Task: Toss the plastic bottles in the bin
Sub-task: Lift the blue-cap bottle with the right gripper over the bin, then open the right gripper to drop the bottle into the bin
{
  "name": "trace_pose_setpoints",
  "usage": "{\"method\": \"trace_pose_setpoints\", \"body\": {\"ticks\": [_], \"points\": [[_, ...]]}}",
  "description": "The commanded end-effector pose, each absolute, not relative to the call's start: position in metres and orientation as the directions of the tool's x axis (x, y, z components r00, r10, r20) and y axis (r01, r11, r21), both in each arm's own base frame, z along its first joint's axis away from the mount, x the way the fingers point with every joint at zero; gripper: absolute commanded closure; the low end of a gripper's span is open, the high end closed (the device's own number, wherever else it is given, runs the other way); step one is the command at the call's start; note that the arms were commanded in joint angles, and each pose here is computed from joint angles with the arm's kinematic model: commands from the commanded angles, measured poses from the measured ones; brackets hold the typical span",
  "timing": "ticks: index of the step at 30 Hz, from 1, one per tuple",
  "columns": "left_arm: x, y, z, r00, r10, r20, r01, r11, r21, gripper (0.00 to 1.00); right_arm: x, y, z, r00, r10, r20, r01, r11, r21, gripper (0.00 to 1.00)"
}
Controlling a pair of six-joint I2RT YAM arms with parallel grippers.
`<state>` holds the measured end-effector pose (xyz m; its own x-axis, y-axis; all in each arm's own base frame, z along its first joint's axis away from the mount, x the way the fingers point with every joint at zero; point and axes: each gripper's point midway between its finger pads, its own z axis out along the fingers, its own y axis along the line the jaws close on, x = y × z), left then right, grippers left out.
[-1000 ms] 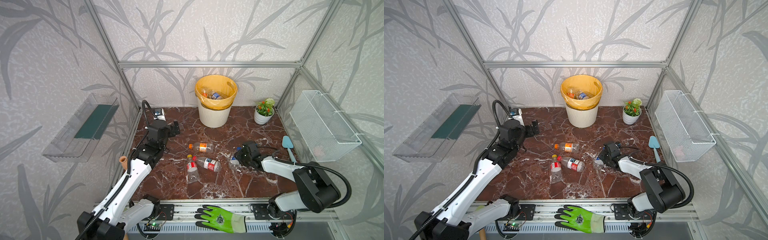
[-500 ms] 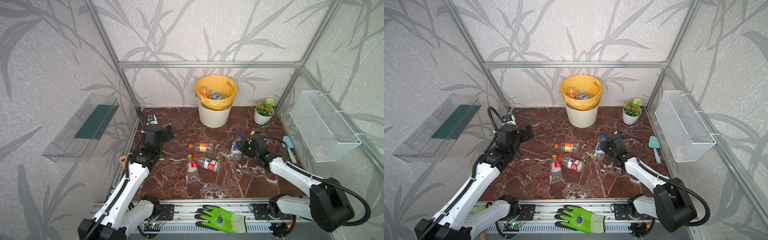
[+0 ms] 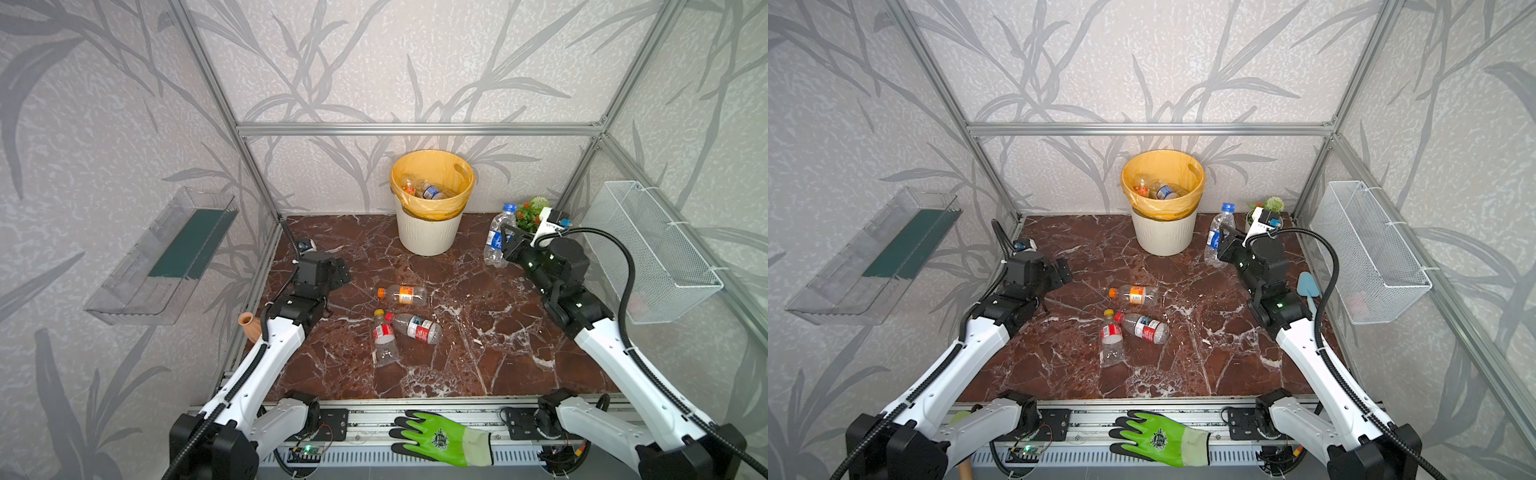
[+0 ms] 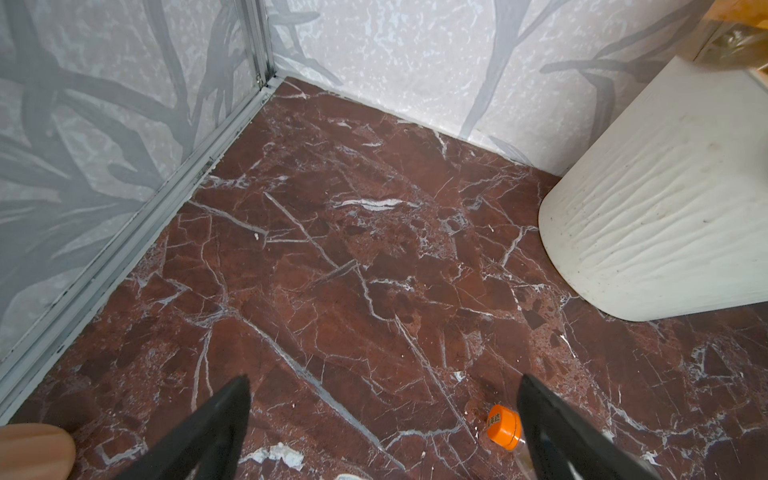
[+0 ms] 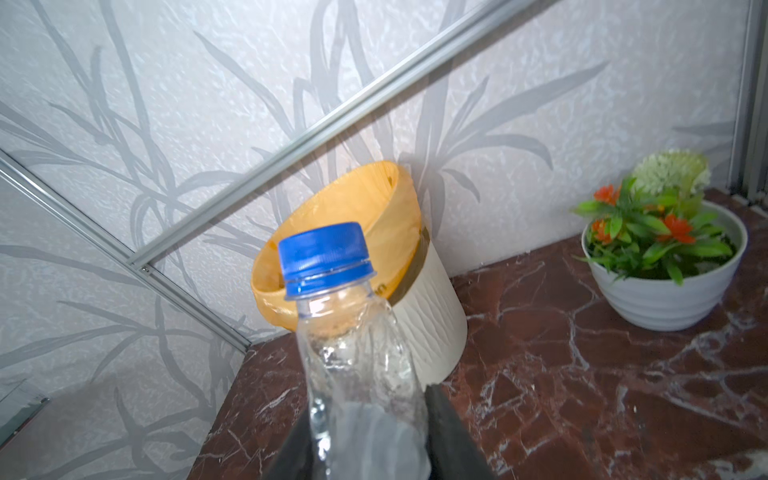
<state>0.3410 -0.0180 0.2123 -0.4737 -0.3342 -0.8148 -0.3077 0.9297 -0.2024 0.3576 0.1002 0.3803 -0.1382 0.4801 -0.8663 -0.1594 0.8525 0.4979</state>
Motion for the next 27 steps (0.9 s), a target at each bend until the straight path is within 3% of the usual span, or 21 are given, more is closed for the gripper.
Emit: {"method": "trace_pose_setpoints", "body": {"ticks": [1, 7, 13, 17, 21, 22, 24, 27], "points": [[0.336, -0.014, 0.2, -0.49, -0.365, -0.791, -0.342, 0.916, -0.211, 0.01, 0.346, 0.089, 0.444, 0.052, 0.428, -0.902, -0.212, 0.888, 0.409, 0.64], [0.334, -0.013, 0.194, -0.497, -0.376, -0.782, -0.354, 0.911, -0.214, 0.01, 0.333, 0.081, 0.513, 0.262, 0.439, -0.859, -0.262, 0.889, 0.374, 0.64], [0.333, -0.014, 0.195, -0.498, -0.383, -0.778, -0.352, 0.909, -0.222, 0.01, 0.35, 0.093, 0.552, 0.336, 0.467, -0.818, -0.332, 0.872, 0.361, 0.64], [0.331, -0.015, 0.2, -0.485, -0.398, -0.779, -0.348, 0.905, -0.245, 0.01, 0.405, 0.127, 0.545, 0.272, 0.508, -0.817, -0.391, 0.835, 0.388, 0.64], [0.33, -0.018, 0.199, -0.486, -0.413, -0.77, -0.342, 0.901, -0.268, 0.01, 0.493, 0.18, 0.498, 0.084, 0.446, -0.891, -0.391, 0.837, 0.382, 0.58], [0.329, -0.019, 0.198, -0.487, -0.417, -0.767, -0.341, 0.9, -0.273, 0.01, 0.518, 0.192, 0.479, 0.021, 0.416, -0.909, -0.377, 0.846, 0.378, 0.53], [0.331, -0.022, 0.199, -0.485, -0.423, -0.765, -0.329, 0.899, -0.288, 0.01, 0.553, 0.206, 0.453, -0.096, 0.362, -0.927, -0.375, 0.849, 0.371, 0.33], [0.334, -0.023, 0.202, -0.491, -0.415, -0.766, -0.321, 0.903, -0.284, 0.01, 0.569, 0.194, 0.457, -0.178, 0.328, -0.928, -0.345, 0.862, 0.371, 0.15]]}}
